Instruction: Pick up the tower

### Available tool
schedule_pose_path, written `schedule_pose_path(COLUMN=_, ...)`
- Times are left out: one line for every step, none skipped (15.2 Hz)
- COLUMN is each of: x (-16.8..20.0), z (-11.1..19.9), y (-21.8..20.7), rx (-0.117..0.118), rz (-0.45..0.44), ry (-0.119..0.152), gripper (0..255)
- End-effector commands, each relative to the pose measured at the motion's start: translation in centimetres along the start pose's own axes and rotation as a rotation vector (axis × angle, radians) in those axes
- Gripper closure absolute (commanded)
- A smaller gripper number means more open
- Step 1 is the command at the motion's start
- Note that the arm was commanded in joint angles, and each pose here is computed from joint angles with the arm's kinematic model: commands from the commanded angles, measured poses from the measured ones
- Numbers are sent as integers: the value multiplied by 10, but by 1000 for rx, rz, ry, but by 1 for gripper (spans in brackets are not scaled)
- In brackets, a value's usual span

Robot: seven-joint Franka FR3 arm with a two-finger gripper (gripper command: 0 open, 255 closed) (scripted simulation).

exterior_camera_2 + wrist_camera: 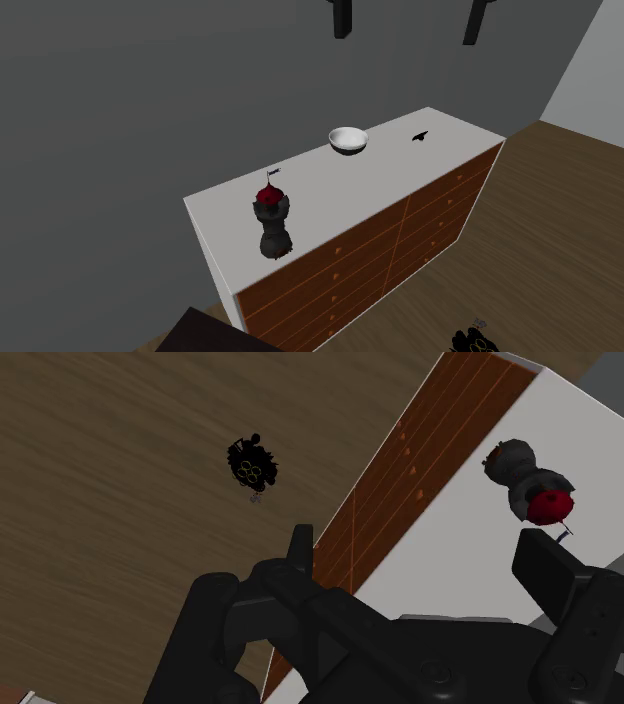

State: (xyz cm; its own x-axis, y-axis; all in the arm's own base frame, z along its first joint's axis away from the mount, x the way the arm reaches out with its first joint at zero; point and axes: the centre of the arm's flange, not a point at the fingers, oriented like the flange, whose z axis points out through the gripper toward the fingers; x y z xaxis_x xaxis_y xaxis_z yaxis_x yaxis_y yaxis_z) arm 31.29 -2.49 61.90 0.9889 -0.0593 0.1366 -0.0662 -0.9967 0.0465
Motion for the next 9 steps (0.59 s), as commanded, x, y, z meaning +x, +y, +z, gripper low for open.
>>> schedule_pose_path(x=0, z=0, y=0, rx=0, rz=0, ry=0, gripper=0)
schedule_pose_path(x=5, z=9, y=-9, rx=1, rz=12, ry=-6, gripper=0)
schedule_pose_path(x=10, z=18, y=-17, rx=2, rz=23, ry=-12, gripper=0)
schedule_pose_path(x=15, z=27, y=-26, rx=3, rz=35, ry=-18, gripper=0)
schedule_pose_path(x=20, z=36, y=-34, rx=4, rz=46, ry=-24, gripper=0)
schedule_pose_path(x=25, z=45, y=-42, rx=6, rz=58, ry=-30, gripper=0)
schedule_pose_path(x=31, z=54, y=-51, rx=7, rz=70, ry=-35, gripper=0)
schedule_pose_path(x=36, z=63, y=-59, rx=8, rz=81, ry=-41, gripper=0)
schedule_pose_path(x=41, z=72, y=-67, rx=9, rz=93, ry=-47, gripper=0)
